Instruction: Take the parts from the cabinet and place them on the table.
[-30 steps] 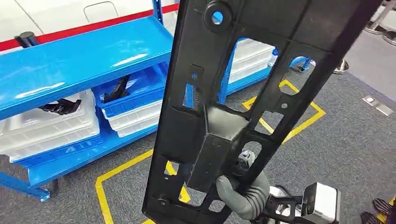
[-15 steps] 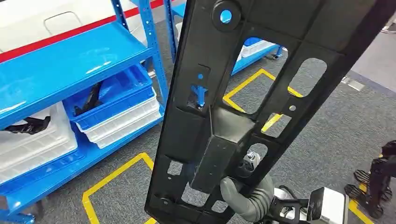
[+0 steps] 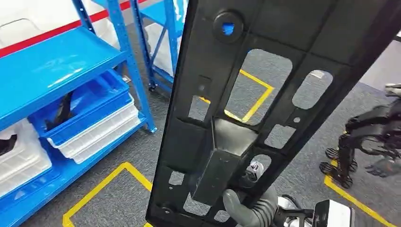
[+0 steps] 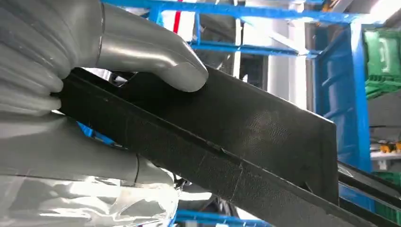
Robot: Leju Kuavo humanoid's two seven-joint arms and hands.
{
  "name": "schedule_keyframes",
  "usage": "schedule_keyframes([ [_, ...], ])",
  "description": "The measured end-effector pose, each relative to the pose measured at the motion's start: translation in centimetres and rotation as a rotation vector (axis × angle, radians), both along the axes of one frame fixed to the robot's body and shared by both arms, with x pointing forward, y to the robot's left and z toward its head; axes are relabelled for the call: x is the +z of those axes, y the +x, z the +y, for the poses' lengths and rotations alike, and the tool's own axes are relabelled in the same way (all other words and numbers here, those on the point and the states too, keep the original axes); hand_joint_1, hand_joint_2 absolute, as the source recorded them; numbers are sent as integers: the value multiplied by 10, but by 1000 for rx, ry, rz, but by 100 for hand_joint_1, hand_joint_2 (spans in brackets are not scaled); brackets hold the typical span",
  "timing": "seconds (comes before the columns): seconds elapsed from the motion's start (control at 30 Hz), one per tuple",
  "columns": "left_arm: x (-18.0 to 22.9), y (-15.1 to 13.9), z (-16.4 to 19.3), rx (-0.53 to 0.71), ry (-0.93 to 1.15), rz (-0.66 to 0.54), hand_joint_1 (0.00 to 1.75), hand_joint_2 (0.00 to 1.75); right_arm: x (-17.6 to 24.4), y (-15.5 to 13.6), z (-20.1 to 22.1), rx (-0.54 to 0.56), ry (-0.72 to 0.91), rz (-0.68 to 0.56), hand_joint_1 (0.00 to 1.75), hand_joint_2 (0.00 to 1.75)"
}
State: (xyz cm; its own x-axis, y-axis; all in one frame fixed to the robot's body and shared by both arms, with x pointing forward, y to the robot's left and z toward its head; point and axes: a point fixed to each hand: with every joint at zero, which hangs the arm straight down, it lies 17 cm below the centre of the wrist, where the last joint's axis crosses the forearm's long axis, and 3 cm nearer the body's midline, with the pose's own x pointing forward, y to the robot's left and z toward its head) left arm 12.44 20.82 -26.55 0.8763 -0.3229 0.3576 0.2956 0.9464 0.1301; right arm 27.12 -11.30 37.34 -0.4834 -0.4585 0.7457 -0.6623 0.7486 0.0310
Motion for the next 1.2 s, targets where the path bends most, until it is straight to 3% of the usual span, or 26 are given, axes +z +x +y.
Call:
schedule_keyframes([
  [0.53,3,12,0,-2,-4,-18,0,175,-3,-8,0,6,11,-16,175,175],
  [1.2,0,1,-3,-17,0,3,0,175,0,-6,-4,-52,-20,-17,175,175],
])
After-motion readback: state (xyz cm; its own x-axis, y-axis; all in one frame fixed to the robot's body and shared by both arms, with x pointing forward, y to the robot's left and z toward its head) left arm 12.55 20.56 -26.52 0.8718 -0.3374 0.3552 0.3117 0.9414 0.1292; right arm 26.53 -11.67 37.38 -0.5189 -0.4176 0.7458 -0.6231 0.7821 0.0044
